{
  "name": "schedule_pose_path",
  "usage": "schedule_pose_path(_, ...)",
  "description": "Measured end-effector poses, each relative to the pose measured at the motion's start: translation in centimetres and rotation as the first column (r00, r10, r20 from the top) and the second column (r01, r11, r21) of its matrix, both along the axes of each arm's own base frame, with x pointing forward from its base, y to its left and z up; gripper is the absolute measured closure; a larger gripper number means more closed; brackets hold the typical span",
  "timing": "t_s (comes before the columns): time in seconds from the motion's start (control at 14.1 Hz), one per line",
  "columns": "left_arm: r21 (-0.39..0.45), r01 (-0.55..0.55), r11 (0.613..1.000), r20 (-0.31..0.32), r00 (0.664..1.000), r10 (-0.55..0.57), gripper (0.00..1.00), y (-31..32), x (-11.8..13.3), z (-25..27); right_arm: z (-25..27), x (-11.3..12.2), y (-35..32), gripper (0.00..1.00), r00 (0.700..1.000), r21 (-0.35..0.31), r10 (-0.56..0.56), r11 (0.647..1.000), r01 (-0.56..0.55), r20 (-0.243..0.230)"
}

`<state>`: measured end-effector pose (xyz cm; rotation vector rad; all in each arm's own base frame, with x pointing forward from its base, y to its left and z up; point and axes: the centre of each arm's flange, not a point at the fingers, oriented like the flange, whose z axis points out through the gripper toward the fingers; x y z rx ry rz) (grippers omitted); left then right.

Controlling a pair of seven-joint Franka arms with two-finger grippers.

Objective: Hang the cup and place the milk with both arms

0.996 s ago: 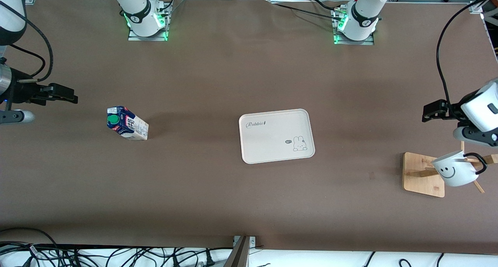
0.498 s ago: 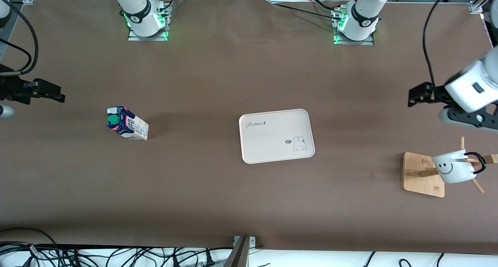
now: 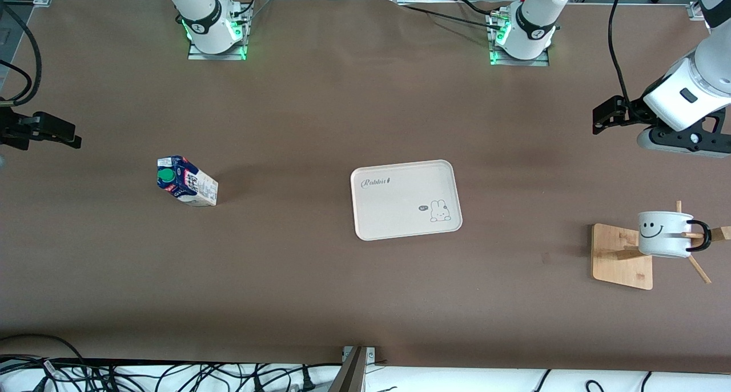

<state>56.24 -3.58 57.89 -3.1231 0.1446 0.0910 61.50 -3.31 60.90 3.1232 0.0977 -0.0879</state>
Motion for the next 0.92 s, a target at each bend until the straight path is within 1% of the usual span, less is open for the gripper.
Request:
schedule_pose_path(0.21,0.000,-0.052,0.999,0.023,0.998,0.052,0.00,0.6,0.2,-0.1,0.4,-0.2,0.0,0.00,0.999,-0.030,0.034,0.999,-0.034,0.006)
schedule_pose_path(0.71,-0.004,-0.069,0.998,0.064,0.996,0.069,0.00,0.7,0.6,0.6,0.4,-0.2,2.3,0.00,0.998,-0.055,0.063,0.996,-0.063,-0.003)
schedule_pose_path(0.78,-0.006,-0.071,0.997,0.077,0.994,0.071,0.00,0.8,0.7,0.7,0.4,-0.2,2.2,0.00,0.998,-0.056,0.061,0.997,-0.061,-0.003)
schedule_pose_path(0.92,-0.012,-0.079,0.997,0.124,0.989,0.080,0.00,1.3,1.2,1.2,0.4,-0.2,1.6,0.00,0.999,-0.059,0.051,0.997,-0.051,-0.003)
